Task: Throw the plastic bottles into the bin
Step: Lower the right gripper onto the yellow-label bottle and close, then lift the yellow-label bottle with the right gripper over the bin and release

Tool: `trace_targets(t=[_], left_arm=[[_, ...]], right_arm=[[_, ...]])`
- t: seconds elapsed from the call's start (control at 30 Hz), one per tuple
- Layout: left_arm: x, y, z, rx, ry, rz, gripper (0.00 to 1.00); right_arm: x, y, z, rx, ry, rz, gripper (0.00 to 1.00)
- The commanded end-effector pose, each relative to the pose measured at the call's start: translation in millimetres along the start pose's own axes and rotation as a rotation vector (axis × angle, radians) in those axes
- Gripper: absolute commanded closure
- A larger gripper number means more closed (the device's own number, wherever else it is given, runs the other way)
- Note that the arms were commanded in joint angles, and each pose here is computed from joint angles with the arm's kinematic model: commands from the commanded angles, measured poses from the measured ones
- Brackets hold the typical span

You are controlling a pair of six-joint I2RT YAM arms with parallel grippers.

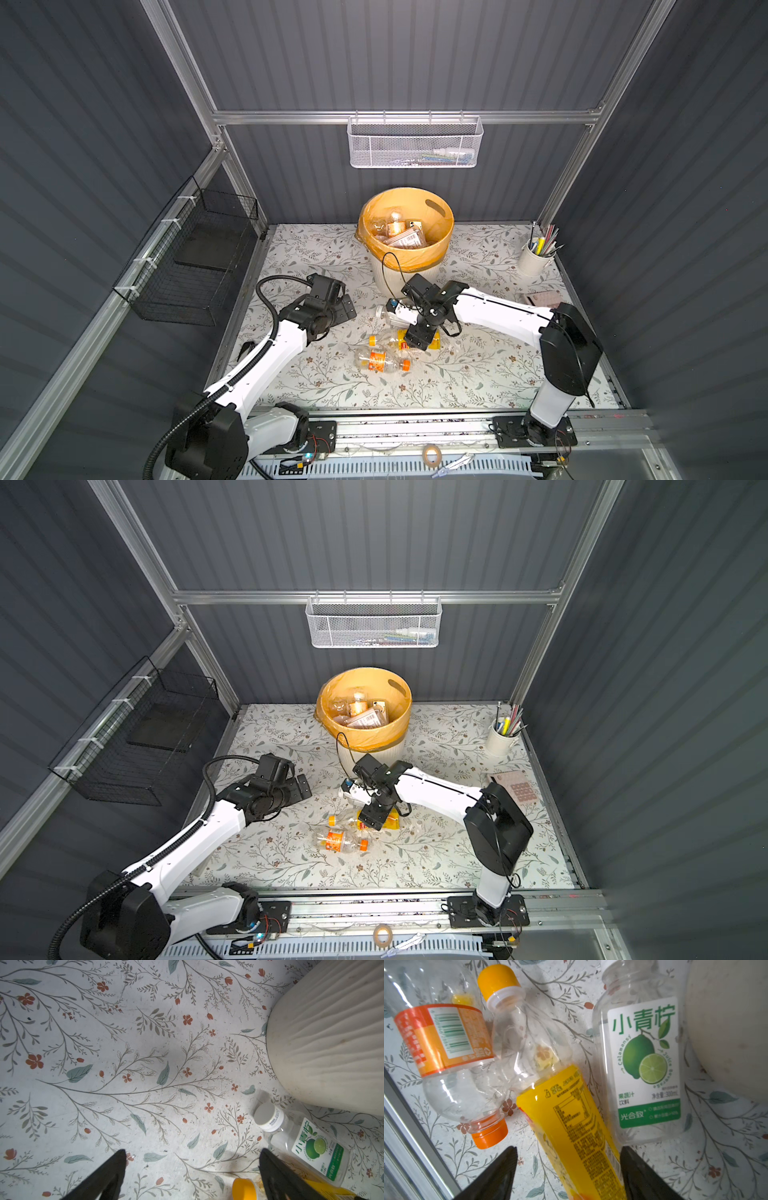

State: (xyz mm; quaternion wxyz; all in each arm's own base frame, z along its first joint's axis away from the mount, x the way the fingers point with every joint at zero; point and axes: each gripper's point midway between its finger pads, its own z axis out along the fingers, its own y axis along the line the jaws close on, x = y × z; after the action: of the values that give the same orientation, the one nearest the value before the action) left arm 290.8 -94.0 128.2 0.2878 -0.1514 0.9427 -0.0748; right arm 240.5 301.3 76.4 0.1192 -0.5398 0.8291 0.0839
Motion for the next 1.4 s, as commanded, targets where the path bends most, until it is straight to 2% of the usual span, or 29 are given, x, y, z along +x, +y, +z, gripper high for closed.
trace_targets(t=[0.0, 0.17, 0.6, 0.73, 0.8, 0.93, 1.1, 1.23, 1.37], left_arm=[[9, 9, -1, -0.026, 0.025, 0.006, 0.0], [10, 13, -2, -0.037, 0.022, 0.001, 0.0], [11, 17, 0, -0.053, 0.028, 0.005, 0.0], [10, 16, 0, -0.052, 0.027, 0.002, 0.0], [11, 17, -1, -0.053, 0.028, 0.002, 0.0], [10, 16, -1, -0.048, 0.021, -0.005, 0.0], [7, 15, -3, -0.04, 0.011, -0.012, 0.0], [4, 15, -7, -0.035, -0.012, -0.023, 0.0], [0, 14, -10, -0.019, -0.043, -0.042, 0.0]], right_arm=[[11, 2, 9, -0.007, 0.077, -0.052, 0.22], [15, 7, 19, -0.037, 0.106, -0.062, 0.29], [28, 4, 40, -0.011, 0.201, -0.07, 0.3], [21, 4, 33, -0.001, 0.17, -0.064, 0.41], [13, 4, 23, 0.002, 0.126, -0.049, 0.42], [-3, 6, -1, 0.015, 0.012, -0.016, 0.52], [-15, 7, -40, 0.043, -0.126, 0.044, 0.52], [-21, 6, -84, 0.09, -0.292, 0.107, 0.52], [-26, -11, -149, 0.201, -0.524, 0.199, 0.53]])
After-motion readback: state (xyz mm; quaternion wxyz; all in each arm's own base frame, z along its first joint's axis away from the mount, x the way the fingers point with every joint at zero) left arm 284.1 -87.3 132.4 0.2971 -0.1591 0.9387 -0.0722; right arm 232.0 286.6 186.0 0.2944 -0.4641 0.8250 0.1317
